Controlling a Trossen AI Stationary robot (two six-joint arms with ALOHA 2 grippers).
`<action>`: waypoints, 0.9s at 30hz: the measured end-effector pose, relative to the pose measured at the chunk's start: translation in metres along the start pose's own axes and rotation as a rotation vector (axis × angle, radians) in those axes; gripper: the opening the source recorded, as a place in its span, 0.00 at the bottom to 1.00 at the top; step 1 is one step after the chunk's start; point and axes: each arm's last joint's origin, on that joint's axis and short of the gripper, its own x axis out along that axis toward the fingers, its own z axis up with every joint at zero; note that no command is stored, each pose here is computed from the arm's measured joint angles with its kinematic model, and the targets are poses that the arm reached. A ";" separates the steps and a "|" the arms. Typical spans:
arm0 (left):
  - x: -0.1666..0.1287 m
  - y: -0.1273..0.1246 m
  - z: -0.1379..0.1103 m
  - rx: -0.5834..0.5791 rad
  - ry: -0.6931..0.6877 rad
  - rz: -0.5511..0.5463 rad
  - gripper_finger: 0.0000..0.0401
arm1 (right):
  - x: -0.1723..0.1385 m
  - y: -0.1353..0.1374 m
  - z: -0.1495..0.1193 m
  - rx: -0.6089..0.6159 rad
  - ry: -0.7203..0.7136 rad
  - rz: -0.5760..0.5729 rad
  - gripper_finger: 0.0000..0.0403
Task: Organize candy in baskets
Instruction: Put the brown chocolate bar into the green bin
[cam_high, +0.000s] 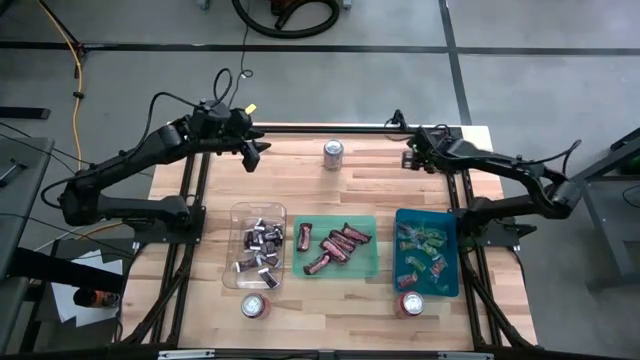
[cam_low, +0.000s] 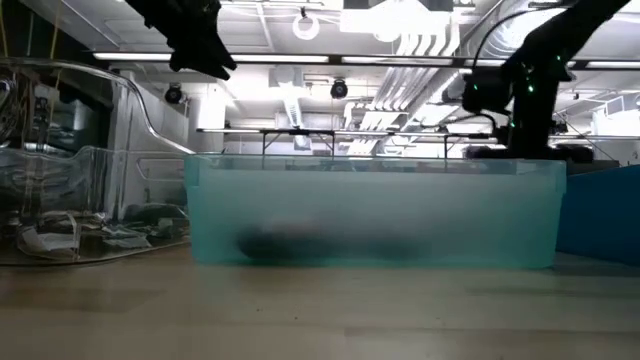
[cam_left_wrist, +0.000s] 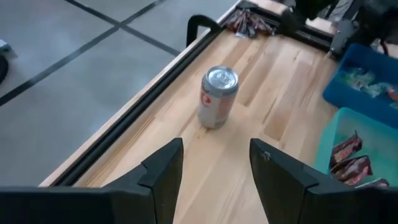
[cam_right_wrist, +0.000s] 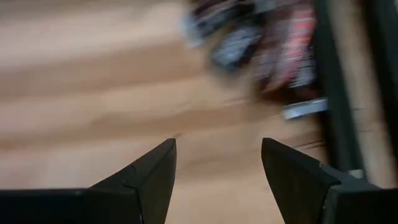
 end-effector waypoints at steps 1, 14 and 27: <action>0.000 0.001 -0.001 0.001 0.006 0.002 0.43 | 0.004 -0.005 0.002 0.034 -0.011 -0.028 0.58; -0.001 0.009 -0.002 -0.002 0.018 0.034 0.43 | 0.054 -0.011 0.022 0.140 -0.059 -0.269 0.58; -0.001 0.009 -0.001 -0.032 0.016 0.035 0.43 | 0.082 -0.004 0.016 0.138 -0.018 -0.333 0.49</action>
